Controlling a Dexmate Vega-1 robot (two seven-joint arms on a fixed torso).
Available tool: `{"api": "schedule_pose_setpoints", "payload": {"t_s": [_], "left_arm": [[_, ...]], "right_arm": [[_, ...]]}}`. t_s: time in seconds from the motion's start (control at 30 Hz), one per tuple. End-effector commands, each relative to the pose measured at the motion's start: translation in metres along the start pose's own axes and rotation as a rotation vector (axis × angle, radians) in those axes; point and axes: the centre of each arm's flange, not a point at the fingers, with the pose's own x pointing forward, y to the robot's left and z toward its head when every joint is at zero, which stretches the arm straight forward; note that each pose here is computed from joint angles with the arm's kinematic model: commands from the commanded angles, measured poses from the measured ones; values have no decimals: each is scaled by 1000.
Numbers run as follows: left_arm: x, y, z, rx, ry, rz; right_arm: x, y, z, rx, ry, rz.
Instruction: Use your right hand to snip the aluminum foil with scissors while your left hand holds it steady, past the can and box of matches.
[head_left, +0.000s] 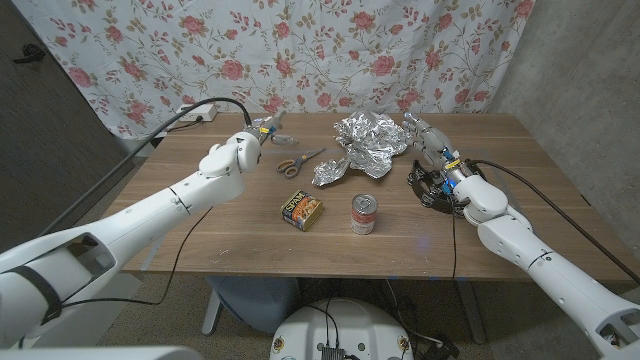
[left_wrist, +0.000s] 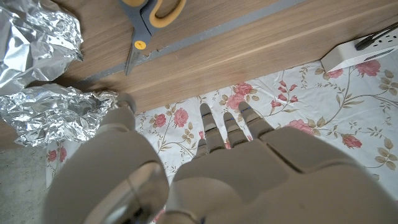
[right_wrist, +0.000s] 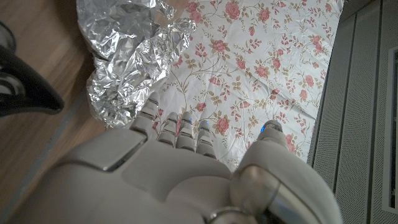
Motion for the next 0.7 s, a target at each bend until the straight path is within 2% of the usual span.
{"api": "schedule_pose_setpoints", "payload": {"t_s": [0.03, 0.7], "left_arm": [[6, -6, 10, 64, 7, -18], [10, -8, 20, 68, 23, -24]], "right_arm": [[-1, 1, -4, 8, 5, 5], [-1, -2, -3, 3, 13, 8]]}}
